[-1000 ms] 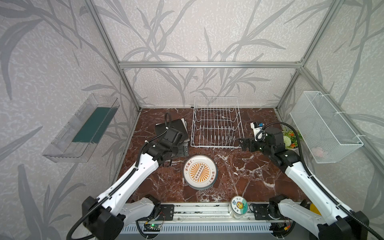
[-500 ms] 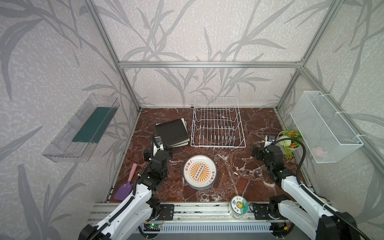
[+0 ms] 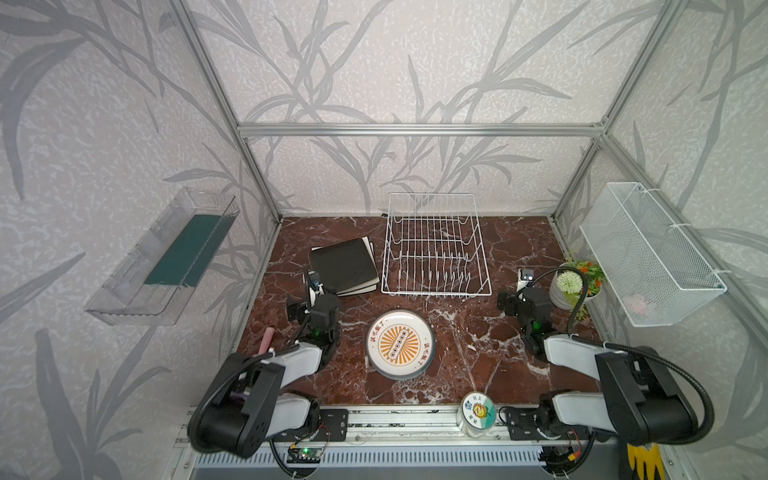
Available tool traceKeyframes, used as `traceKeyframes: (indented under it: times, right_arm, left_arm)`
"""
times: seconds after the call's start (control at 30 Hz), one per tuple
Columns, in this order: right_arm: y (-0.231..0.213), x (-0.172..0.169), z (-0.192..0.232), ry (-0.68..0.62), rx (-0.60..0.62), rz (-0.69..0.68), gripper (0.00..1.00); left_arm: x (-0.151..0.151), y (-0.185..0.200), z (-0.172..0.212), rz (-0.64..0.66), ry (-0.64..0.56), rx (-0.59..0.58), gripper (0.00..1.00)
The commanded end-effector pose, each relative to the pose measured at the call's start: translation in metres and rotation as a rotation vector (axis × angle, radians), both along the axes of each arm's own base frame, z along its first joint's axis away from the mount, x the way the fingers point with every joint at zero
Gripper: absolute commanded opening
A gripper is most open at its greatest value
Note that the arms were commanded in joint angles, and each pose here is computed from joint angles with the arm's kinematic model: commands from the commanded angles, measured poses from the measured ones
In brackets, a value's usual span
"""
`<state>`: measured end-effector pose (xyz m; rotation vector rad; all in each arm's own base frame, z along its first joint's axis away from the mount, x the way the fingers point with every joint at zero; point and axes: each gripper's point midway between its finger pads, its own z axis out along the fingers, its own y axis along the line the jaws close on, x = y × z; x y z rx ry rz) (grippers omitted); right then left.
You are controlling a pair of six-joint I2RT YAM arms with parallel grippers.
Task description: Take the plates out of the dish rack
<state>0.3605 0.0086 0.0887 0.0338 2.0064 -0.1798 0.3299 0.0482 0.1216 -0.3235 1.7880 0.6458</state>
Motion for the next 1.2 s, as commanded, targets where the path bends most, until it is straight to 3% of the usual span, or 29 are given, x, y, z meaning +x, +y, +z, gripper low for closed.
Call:
traceKeyframes:
  times: [0.0, 0.2, 0.3, 0.63, 0.73, 0.93, 1.17]
  right_arm:
    - [0.006, 0.023, 0.028, -0.128, -0.023, 0.037, 0.99]
    - [0.010, 0.029, 0.006, -0.159, -0.034, 0.060, 0.99]
    - [0.011, 0.033, 0.003, -0.065, -0.030, 0.065, 0.99]
    - [0.009, 0.034, 0.004, -0.084, -0.017, 0.062, 0.99]
    - [0.009, 0.034, 0.004, -0.084, -0.017, 0.063, 0.99]
    - [0.009, 0.034, 0.003, -0.083, -0.018, 0.062, 0.99]
    - [0.009, 0.035, 0.004, -0.084, -0.017, 0.062, 0.99]
  left_arm:
    - [0.009, 0.005, 0.031, 0.031, -0.209, 0.009, 0.99]
    - [0.034, -0.008, 0.013, -0.059, -0.125, 0.022, 0.99]
    - [0.039, -0.007, 0.008, -0.098, -0.102, -0.019, 0.99]
    - [0.046, -0.003, 0.000, -0.152, -0.068, -0.087, 0.99]
    - [0.048, -0.001, -0.010, -0.194, -0.056, -0.157, 0.99]
    - [0.055, 0.010, -0.021, -0.150, 0.001, -0.202, 0.97]
    - [0.055, 0.010, -0.018, -0.160, -0.046, -0.183, 0.99]
